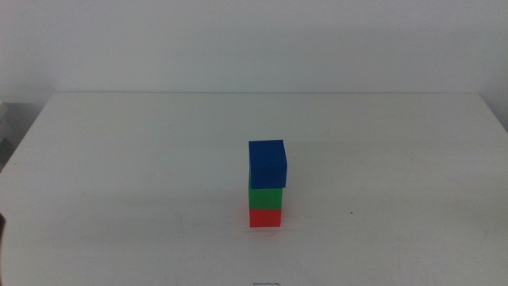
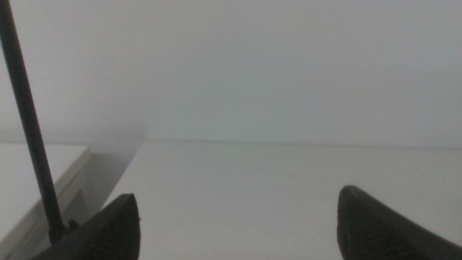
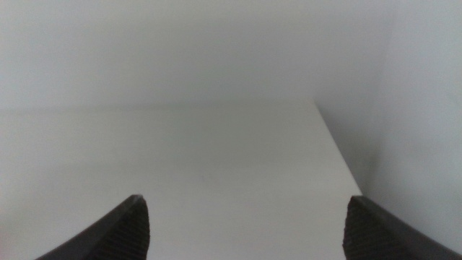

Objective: Stack red cubes first, then green, then blue cubes in a specific spot.

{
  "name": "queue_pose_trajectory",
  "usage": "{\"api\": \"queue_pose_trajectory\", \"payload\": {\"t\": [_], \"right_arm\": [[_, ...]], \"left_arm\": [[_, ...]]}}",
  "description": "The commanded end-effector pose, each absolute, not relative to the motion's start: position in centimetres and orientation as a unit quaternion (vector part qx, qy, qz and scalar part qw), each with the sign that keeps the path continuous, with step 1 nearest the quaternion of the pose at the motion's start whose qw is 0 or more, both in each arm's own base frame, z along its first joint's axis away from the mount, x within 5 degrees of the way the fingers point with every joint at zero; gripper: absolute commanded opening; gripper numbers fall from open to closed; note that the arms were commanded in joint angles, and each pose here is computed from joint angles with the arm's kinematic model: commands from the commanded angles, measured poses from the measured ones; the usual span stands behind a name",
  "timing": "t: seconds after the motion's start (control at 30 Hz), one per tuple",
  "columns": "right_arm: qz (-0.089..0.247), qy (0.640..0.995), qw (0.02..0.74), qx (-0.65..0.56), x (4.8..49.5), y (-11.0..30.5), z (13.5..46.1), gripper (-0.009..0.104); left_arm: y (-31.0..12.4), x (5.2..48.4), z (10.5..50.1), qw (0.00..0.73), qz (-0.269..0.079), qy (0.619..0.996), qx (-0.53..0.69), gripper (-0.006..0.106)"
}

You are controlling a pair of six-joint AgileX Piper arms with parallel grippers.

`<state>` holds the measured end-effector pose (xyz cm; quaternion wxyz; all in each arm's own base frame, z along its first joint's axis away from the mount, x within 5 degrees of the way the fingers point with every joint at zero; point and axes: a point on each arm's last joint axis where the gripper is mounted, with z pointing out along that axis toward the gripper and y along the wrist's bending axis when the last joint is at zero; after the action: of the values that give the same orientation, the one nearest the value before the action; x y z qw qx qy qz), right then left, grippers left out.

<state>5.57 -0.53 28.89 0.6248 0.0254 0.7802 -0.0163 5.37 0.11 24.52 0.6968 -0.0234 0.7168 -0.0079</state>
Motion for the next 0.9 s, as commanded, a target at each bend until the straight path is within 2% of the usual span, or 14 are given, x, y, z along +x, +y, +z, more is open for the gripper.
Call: {"api": "queue_pose_trajectory", "payload": {"t": [0.0, 0.1, 0.17, 0.3, 0.5, 0.57, 0.87], "right_arm": [[-0.023, 0.714, 0.699, 0.008, 5.4, -0.4, 29.6, 0.077], [-0.019, 0.689, 0.725, 0.003, 5.3, -0.3, 28.0, 0.077], [-0.009, 0.685, 0.728, 0.006, 5.4, -0.2, 26.6, 0.077], [0.004, 0.697, 0.717, 0.013, 5.5, -0.1, 23.4, 0.077], [0.005, 0.708, 0.706, 0.013, 5.4, -0.1, 20.1, 0.077], [0.004, 0.718, 0.696, 0.015, 5.4, -0.1, 19.9, 0.077], [0.005, 0.718, 0.696, 0.015, 5.4, -0.1, 19.9, 0.077]], "left_arm": [[0.1, 5.3, 24.7, 0.735, -0.019, 0.678, -0.03, 0.094], [0.1, 5.1, 23.1, 0.737, -0.024, 0.675, -0.033, 0.094], [0.1, 5.0, 22.5, 0.737, -0.03, 0.674, -0.038, 0.094], [0.1, 5.1, 22.2, 0.736, -0.031, 0.675, -0.039, 0.094], [0.1, 5.1, 22.3, 0.74, -0.031, 0.671, -0.039, 0.094], [0.1, 5.1, 22.3, 0.74, -0.031, 0.67, -0.039, 0.094], [0.1, 5.3, 21.2, 0.73, -0.03, 0.682, -0.04, 0.094]]}}
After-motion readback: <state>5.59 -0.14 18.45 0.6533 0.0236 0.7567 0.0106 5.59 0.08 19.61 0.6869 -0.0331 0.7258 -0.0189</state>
